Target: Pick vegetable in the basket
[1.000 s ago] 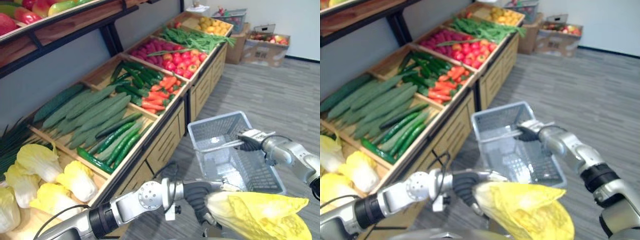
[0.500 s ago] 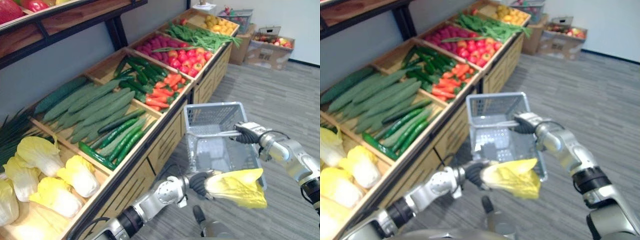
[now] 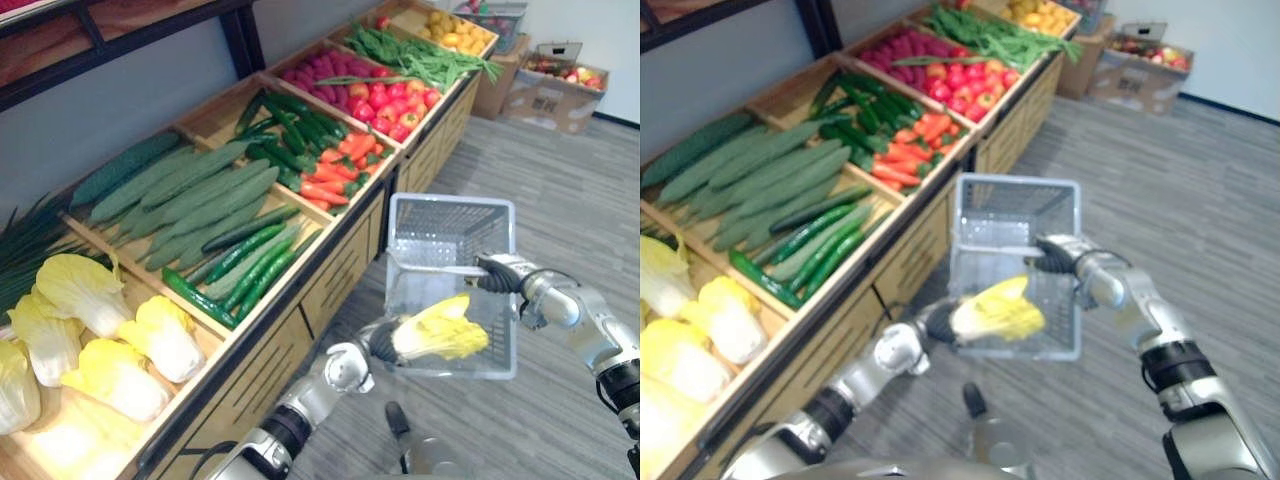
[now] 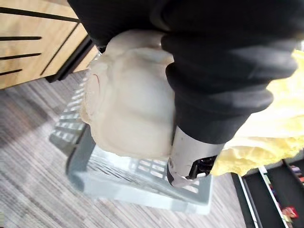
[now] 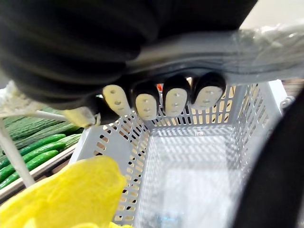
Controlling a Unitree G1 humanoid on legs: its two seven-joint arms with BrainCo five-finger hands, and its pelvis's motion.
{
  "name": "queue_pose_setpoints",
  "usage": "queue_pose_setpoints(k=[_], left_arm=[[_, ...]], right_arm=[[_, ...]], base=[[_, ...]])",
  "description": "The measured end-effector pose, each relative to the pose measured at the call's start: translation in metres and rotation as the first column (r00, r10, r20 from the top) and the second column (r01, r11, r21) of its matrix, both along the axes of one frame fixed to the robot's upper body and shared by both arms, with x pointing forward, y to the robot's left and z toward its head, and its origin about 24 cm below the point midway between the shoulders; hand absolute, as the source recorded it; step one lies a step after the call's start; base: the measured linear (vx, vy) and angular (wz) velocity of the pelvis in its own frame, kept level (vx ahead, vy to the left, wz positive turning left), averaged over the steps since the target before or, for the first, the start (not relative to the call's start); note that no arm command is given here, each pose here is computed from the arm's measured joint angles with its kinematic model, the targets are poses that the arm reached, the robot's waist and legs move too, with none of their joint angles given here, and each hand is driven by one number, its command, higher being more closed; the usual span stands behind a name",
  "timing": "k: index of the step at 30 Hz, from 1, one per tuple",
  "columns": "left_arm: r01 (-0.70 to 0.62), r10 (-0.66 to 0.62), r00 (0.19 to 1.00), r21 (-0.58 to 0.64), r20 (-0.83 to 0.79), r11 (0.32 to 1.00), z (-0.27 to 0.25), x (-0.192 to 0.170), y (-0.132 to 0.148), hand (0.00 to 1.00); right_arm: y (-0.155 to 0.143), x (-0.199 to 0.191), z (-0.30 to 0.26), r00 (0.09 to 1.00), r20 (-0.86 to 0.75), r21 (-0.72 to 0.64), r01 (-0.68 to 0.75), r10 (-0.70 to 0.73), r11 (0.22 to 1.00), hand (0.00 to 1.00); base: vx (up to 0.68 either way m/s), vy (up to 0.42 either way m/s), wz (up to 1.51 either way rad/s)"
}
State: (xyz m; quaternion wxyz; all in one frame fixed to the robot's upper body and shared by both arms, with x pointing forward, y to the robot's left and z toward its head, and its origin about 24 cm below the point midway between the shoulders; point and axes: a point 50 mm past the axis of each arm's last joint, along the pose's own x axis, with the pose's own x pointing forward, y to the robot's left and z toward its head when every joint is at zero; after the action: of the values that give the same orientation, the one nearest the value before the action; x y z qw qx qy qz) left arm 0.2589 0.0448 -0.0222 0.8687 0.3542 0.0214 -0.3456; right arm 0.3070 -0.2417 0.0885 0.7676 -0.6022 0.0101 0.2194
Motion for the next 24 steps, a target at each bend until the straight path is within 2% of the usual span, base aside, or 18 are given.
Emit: queue_pose_setpoints(k=[13, 22, 24], left_arm=[[-0.016, 0.016, 1.0, -0.015, 0.025, 1.0, 0.007, 0.006, 0.001, 0.0], [0.031, -0.029, 0.998, -0.025, 0.06, 0.999, 0.017, 0.004, -0.007, 0.0], [0.038, -0.034, 0.997, -0.059, 0.066, 0.997, 0.022, 0.003, -0.01, 0.0]], right_arm=[[-0.01, -0.002, 0.001, 0.999, -0.021, 0.034, 0.043, -0.043, 0.998, 1.0], [-0.02, -0.006, 0.001, 0.997, -0.016, 0.059, 0.083, -0.082, 0.995, 1.0], [-0.023, -0.009, -0.001, 0.996, -0.023, 0.061, 0.093, -0.092, 0.994, 1.0]], base=[[-0.07, -0.019, 0.09], [-0.05, -0.04, 0.05], [-0.05, -0.052, 0.05]])
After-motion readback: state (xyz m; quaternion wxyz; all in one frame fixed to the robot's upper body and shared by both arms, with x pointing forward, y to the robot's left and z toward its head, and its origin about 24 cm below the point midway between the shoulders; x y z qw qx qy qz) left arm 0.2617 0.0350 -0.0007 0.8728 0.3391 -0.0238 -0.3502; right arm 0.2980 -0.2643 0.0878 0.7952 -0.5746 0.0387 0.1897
